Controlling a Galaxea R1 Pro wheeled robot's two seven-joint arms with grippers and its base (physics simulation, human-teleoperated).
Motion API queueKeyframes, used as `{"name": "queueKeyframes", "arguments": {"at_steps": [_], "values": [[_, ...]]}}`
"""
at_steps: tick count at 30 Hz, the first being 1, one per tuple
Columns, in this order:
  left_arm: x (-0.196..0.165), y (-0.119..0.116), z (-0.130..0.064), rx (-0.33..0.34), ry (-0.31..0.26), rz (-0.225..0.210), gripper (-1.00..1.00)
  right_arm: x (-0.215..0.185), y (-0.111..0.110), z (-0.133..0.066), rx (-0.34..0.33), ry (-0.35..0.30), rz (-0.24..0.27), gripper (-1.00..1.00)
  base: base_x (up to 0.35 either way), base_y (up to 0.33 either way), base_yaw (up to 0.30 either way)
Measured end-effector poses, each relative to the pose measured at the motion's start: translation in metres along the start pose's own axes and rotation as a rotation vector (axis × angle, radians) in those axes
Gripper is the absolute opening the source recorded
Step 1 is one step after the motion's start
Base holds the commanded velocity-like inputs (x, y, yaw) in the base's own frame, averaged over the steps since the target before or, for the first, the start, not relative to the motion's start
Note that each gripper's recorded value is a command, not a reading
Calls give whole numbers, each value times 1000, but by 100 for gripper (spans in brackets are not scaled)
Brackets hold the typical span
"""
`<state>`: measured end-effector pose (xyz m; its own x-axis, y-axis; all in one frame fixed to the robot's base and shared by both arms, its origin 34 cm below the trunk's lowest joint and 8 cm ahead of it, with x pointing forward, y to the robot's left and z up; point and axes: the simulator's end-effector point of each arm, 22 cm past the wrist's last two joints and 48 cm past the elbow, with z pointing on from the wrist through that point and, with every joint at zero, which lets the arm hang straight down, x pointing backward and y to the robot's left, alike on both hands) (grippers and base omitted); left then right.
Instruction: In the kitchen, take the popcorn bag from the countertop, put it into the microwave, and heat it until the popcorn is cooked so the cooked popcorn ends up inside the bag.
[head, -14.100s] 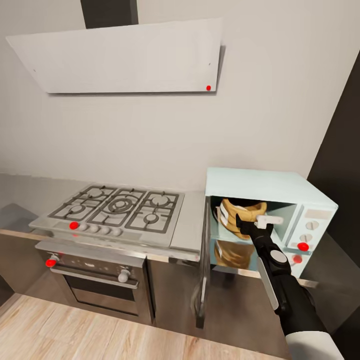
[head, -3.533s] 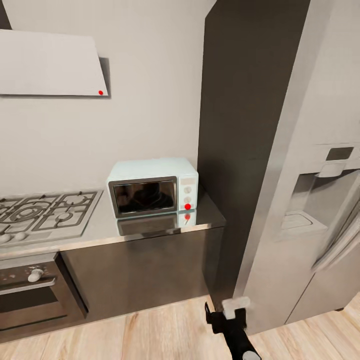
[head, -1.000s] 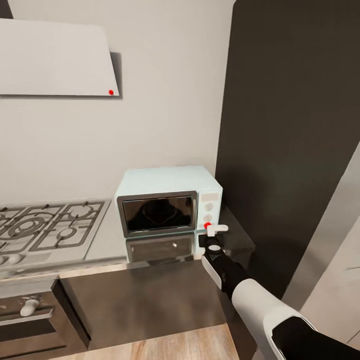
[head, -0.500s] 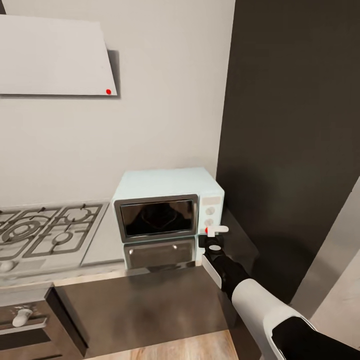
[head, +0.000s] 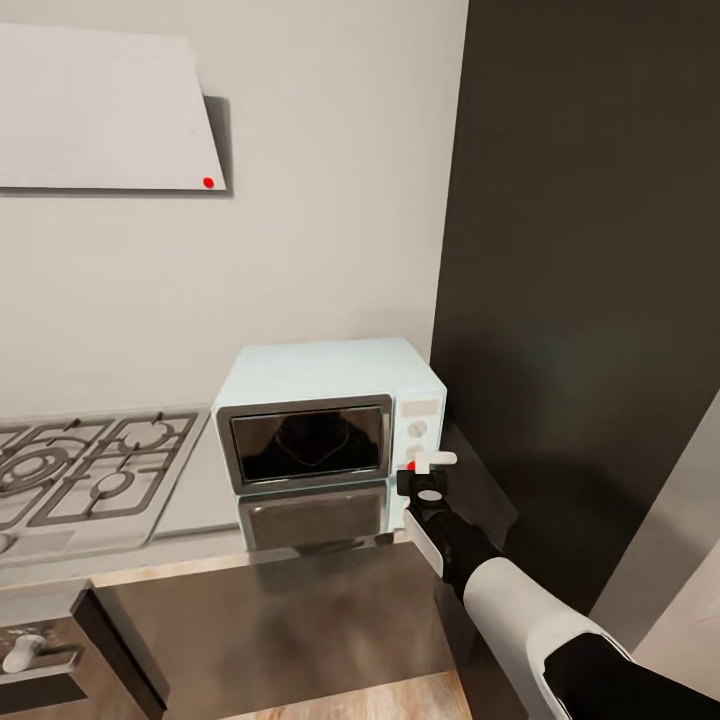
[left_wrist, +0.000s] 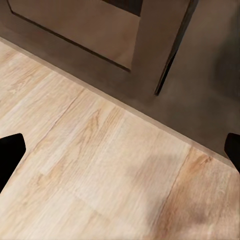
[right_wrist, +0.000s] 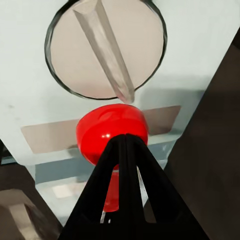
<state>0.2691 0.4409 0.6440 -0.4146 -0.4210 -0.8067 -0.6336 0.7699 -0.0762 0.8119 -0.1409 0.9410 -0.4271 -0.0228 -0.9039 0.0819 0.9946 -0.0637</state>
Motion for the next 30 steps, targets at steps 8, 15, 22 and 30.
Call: {"name": "queueKeyframes", "arguments": {"at_steps": [8,15,22,30], "values": [[0,0,0,0,-1,0,100,0,-1,0,2,0,1,-100,59,0,0],[0,0,0,0,0,0,100,0,-1,0,1,0,1,-100,9,0,0],[0,0,0,0,0,0,100,0,-1,0,2,0,4,-100,0,0,0],[0,0,0,0,1,0,100,24,-6,2,15,44,-14,-100,0,0,0]]}}
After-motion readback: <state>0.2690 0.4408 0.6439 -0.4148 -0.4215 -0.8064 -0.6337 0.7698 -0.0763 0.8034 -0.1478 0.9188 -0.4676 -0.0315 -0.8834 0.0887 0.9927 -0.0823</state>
